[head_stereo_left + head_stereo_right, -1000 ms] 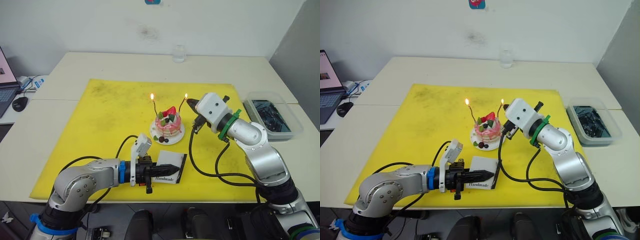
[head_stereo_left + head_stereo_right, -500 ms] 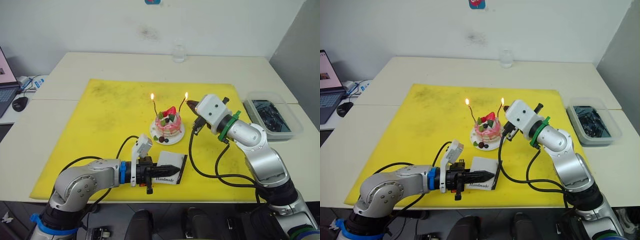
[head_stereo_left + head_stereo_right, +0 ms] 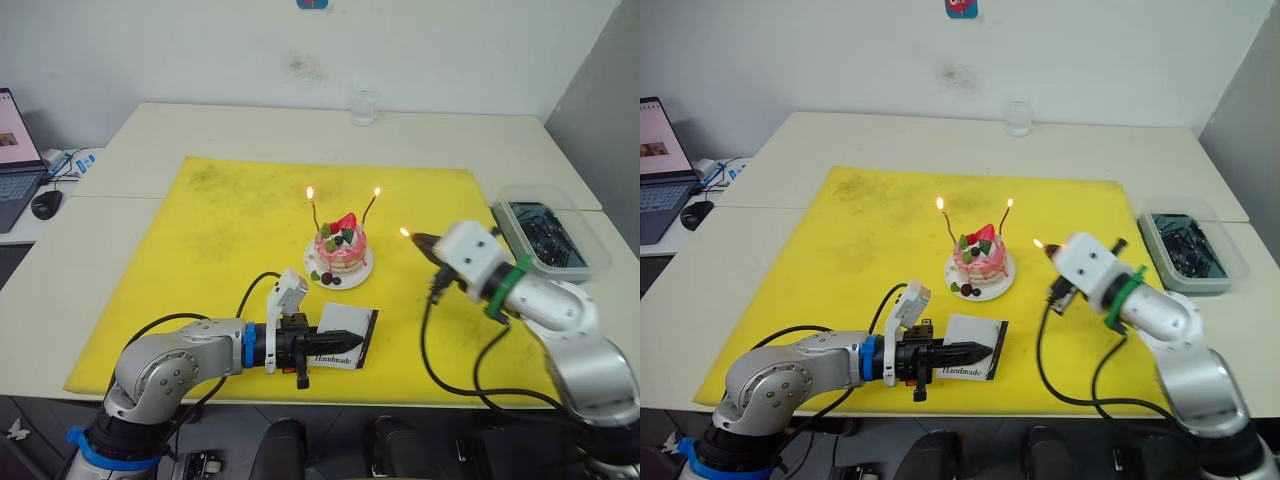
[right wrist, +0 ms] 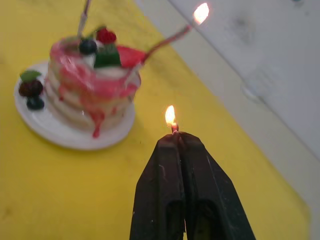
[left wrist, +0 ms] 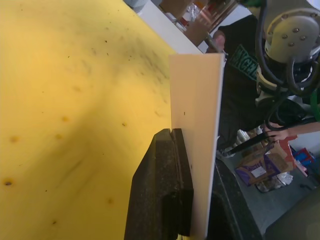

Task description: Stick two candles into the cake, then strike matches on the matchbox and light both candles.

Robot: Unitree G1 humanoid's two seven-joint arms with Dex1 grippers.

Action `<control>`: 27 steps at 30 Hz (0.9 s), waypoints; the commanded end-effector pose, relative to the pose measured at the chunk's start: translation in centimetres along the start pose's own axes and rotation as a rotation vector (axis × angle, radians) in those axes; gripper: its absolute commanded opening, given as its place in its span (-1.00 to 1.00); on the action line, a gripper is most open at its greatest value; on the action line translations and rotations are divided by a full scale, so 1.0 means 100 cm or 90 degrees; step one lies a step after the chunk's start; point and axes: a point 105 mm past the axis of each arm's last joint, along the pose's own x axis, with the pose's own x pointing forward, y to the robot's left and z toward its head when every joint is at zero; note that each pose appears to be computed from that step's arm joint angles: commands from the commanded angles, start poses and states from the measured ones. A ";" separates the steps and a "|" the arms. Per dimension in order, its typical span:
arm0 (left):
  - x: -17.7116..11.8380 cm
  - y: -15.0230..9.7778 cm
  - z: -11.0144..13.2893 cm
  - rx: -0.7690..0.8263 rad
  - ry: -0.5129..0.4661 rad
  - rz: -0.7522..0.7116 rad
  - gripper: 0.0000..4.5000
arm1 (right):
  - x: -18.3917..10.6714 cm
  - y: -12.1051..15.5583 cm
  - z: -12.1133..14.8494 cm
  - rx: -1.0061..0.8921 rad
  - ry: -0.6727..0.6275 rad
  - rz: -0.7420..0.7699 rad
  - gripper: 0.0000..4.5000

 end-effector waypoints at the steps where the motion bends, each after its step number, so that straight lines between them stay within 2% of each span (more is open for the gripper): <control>1: 0.006 -0.008 0.003 0.015 -0.014 -0.022 -1.00 | -0.029 -0.049 -0.014 0.057 0.040 -0.141 -0.99; 4: 0.011 -0.011 0.000 0.008 -0.016 -0.033 -1.00 | -0.048 -0.083 -0.041 0.143 0.087 -0.257 -0.99; 9: 0.020 -0.013 0.001 0.005 -0.021 -0.047 -1.00 | -0.060 -0.117 -0.077 0.228 0.131 -0.362 -0.99; 15: 0.026 -0.012 0.003 0.005 -0.037 -0.044 -1.00 | -0.061 -0.127 -0.112 0.238 0.188 -0.380 -0.99; 21: 0.029 -0.013 0.004 0.002 -0.043 -0.041 -1.00 | -0.053 -0.133 -0.129 0.218 0.197 -0.392 -0.99; 24: 0.030 -0.013 0.005 0.000 -0.045 -0.039 -1.00 | -0.045 -0.133 -0.134 0.222 0.185 -0.391 -0.72; 27: 0.031 -0.012 0.006 0.000 -0.044 -0.035 -1.00 | -0.044 -0.137 -0.136 0.217 0.175 -0.403 -0.27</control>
